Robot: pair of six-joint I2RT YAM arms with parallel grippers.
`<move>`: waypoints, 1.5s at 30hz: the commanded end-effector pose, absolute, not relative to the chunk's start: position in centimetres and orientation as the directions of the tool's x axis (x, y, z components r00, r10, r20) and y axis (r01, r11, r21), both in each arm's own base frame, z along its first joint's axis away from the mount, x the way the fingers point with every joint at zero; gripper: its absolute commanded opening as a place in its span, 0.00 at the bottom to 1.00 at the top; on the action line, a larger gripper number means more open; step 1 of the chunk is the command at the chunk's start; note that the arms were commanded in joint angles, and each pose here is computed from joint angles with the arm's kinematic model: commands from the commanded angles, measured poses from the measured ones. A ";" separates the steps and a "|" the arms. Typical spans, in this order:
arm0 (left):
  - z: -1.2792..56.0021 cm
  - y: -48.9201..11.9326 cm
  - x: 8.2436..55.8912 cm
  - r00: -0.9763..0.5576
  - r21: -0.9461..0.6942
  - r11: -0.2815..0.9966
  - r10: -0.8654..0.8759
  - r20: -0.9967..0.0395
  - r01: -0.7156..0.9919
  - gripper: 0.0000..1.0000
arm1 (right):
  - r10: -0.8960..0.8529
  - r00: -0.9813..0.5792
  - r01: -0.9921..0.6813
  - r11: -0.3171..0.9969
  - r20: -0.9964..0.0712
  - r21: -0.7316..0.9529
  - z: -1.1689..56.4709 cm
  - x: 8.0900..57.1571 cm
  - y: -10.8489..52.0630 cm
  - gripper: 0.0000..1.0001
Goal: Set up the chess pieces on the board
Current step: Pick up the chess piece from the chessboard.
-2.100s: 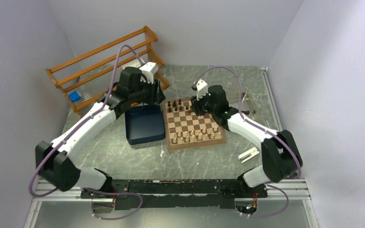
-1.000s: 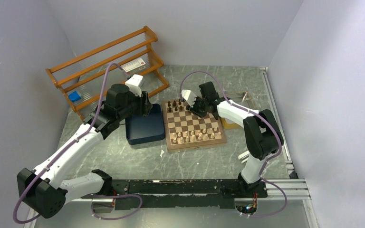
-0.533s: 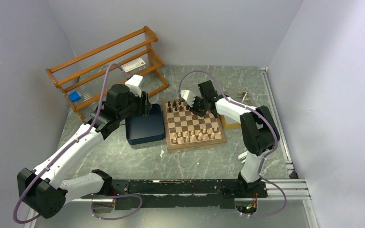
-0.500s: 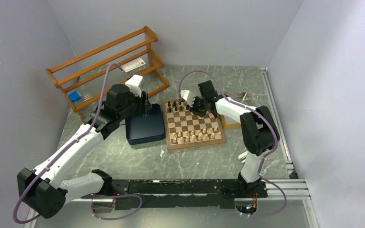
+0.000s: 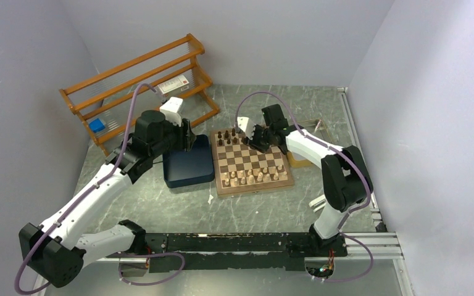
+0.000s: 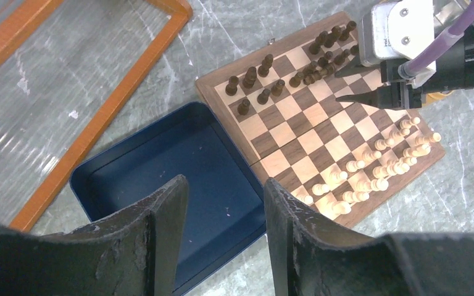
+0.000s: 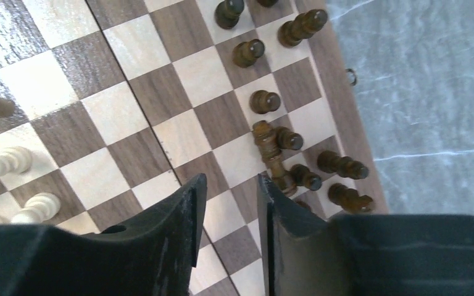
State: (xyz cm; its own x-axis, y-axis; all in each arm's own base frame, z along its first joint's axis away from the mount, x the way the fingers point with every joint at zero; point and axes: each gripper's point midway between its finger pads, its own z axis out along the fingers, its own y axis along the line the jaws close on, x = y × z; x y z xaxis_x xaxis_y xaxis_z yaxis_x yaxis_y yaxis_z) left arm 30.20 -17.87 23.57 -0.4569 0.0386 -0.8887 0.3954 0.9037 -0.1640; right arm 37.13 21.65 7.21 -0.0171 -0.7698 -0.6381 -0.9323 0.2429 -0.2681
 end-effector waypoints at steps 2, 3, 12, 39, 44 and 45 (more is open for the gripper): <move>25.3 -17.2 30.1 -0.397 -0.155 0.911 0.010 -0.918 0.381 0.54 | -0.781 0.037 -0.906 0.236 -0.623 -0.350 8.0 38.8 20.9 0.44; 25.3 -17.1 30.1 -0.394 -0.153 0.913 0.009 -0.919 0.378 0.54 | -0.783 0.041 -0.907 0.232 -0.621 -0.352 8.0 38.9 20.8 0.46; 25.4 -16.7 30.0 -0.385 -0.142 0.919 0.012 -0.923 0.368 0.54 | -0.790 0.066 -0.924 0.183 -0.609 -0.337 7.1 39.6 21.5 0.49; 25.2 -16.8 30.1 -0.390 -0.144 0.917 0.014 -0.921 0.372 0.55 | -0.826 0.043 -0.983 0.067 -0.562 -0.173 4.2 36.0 21.6 0.34; 25.2 -16.9 30.0 -0.391 -0.148 0.915 0.012 -0.920 0.376 0.55 | -0.824 0.052 -0.984 0.055 -0.564 -0.172 4.5 35.6 21.8 0.32; 25.3 -16.9 30.0 -0.391 -0.149 0.915 0.011 -0.920 0.376 0.55 | -0.820 0.058 -0.981 0.058 -0.570 -0.183 4.9 35.7 21.9 0.33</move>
